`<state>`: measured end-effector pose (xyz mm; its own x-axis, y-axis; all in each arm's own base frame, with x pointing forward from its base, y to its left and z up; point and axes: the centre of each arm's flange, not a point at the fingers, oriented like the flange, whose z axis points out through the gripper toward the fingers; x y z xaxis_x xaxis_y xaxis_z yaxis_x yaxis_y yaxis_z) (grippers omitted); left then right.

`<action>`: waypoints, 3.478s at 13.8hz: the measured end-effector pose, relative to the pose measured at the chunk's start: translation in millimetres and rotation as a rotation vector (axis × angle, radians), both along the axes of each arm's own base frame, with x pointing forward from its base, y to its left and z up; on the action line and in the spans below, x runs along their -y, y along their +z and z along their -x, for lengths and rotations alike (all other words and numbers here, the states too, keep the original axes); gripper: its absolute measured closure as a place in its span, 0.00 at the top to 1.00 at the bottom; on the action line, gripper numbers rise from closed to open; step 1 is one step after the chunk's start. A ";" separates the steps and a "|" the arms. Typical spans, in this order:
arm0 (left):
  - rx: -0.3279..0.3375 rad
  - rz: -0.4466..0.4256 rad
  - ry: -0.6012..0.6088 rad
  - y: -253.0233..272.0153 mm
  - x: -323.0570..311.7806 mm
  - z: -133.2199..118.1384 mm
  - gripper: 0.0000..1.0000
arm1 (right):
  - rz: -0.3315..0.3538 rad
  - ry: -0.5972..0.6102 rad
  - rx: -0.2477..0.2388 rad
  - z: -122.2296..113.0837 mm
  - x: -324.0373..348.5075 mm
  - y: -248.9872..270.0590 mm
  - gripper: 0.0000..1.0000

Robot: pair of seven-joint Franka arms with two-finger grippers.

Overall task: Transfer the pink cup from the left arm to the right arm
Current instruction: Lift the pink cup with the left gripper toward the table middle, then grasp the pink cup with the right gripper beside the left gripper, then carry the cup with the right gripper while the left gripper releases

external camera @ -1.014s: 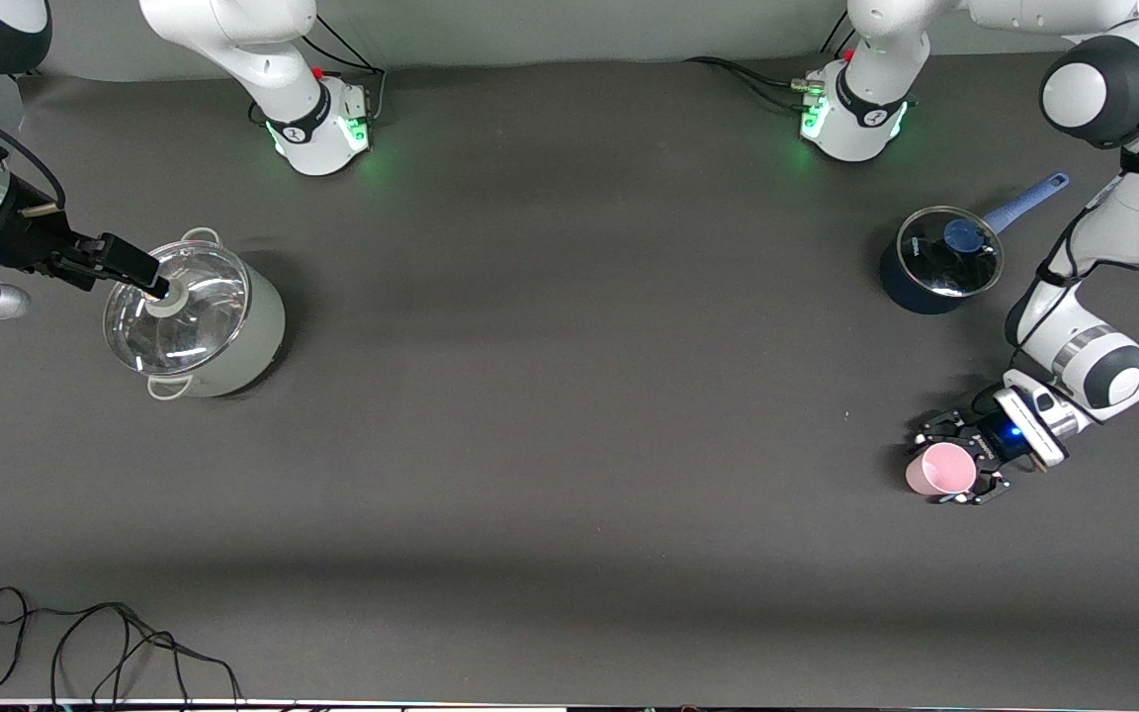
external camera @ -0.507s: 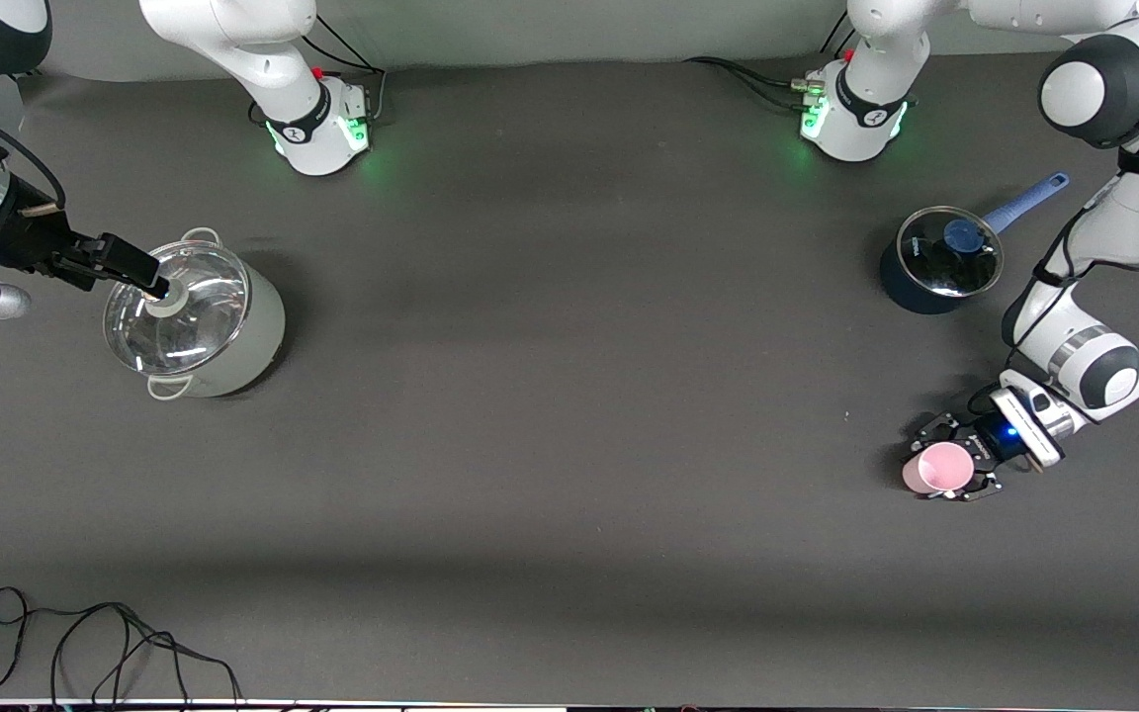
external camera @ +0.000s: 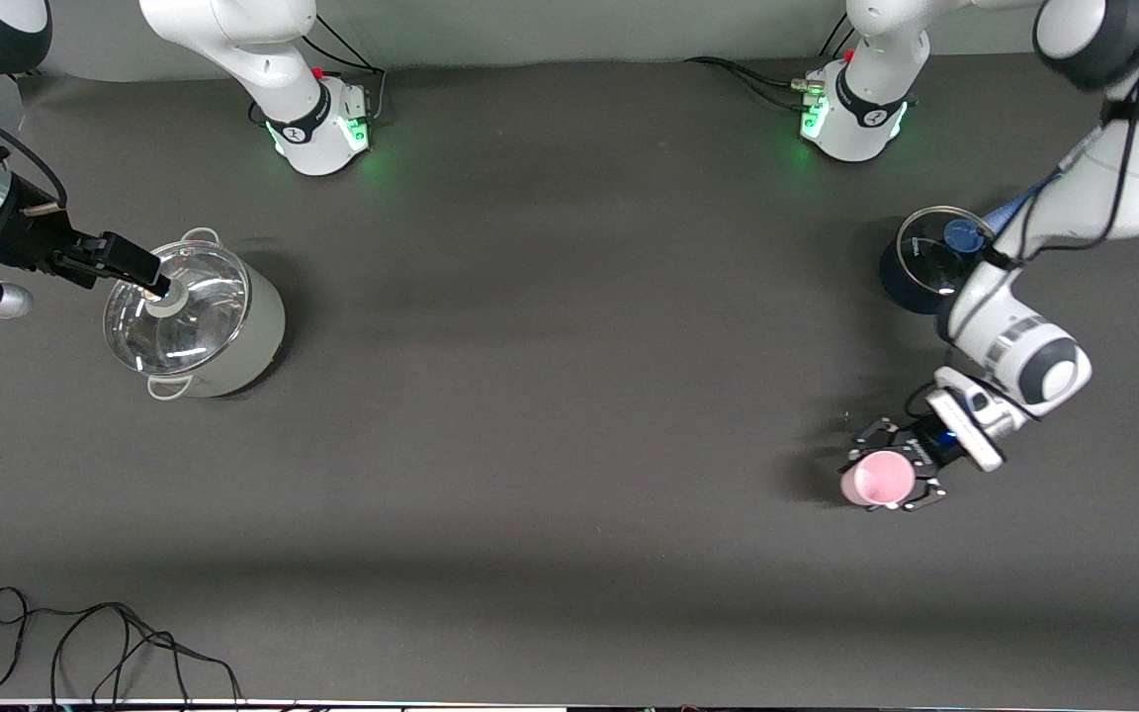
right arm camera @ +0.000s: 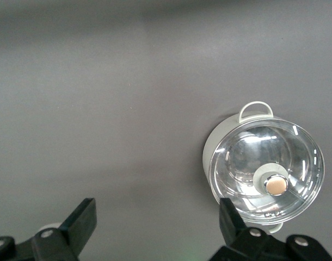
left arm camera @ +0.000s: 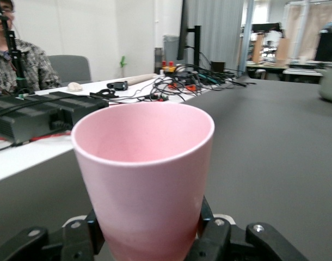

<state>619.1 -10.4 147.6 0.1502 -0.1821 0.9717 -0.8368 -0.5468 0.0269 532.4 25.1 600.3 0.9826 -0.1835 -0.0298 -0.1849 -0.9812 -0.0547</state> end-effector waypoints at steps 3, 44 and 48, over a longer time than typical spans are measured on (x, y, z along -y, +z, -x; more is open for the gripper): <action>-0.053 -0.024 0.038 55.8 83.4 29.3 0.65 | 0.000 -0.030 0.000 -0.2 3.3 1.1 1.00; -0.212 -0.037 0.104 298.8 358.4 191.0 0.65 | -0.215 -0.863 -0.162 24.8 -464.9 -9.7 0.17; -0.197 -0.050 0.101 298.8 357.6 190.8 0.65 | -0.209 -0.862 -0.166 25.5 -465.2 -10.6 0.09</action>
<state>428.3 -368.1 446.4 0.3566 -0.2040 0.9117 -0.7589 -0.6324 0.1553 506.8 490.3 589.7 0.4869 -0.8294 -0.2740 -0.8731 -0.4716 -0.1237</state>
